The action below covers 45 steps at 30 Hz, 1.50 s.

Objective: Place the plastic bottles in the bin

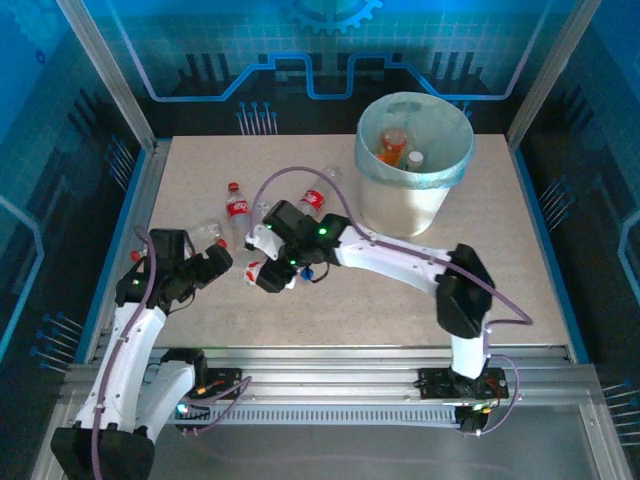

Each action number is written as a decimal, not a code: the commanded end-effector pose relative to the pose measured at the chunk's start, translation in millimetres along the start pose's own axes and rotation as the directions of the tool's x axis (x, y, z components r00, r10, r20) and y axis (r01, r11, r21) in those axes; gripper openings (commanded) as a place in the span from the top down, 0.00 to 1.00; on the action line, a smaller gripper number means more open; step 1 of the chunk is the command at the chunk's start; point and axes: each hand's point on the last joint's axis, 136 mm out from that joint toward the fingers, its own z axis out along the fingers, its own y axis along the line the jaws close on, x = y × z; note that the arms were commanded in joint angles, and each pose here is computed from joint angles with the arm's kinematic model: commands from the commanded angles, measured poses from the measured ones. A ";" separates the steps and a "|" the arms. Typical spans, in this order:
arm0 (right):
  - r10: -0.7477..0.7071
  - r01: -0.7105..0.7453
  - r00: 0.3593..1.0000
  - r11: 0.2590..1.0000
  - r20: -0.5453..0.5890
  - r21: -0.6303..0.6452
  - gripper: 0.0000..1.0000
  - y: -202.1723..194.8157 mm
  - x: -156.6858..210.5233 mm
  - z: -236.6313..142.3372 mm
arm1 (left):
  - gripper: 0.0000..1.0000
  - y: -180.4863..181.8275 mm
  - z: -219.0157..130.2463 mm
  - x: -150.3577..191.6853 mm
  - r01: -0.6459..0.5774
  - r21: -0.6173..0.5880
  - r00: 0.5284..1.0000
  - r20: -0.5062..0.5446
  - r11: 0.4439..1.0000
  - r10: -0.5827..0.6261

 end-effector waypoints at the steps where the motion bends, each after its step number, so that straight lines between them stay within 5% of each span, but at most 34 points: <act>1: -0.036 0.035 0.997 0.999 -0.064 -0.003 0.30 3.3 -2.0 13.8 | 0.06 -4.6 -2.6 -3.0 0.041 0.045 0.999 0.016 0.998 -0.042; 11: -0.049 0.057 0.987 0.997 -0.155 0.044 0.24 -14.0 -4.5 75.1 | 0.06 16.5 -29.8 -14.5 0.049 -0.012 0.986 0.162 0.999 -0.047; 29: -0.111 0.127 0.956 0.991 -0.272 0.042 0.25 -8.0 20.2 116.7 | 0.06 11.6 -50.0 -11.4 0.058 0.050 0.976 0.209 0.997 -0.067; 36: -0.095 0.120 0.965 0.989 -0.246 0.087 0.40 -11.5 10.5 92.7 | 0.06 5.1 -57.8 -13.4 0.047 0.077 0.974 0.217 0.996 -0.063; 45: -0.033 0.036 0.999 0.994 -0.025 0.100 0.47 -2.8 -19.8 -9.6 | 0.06 -40.1 -97.9 -34.5 -0.017 0.236 0.965 0.260 0.972 -0.047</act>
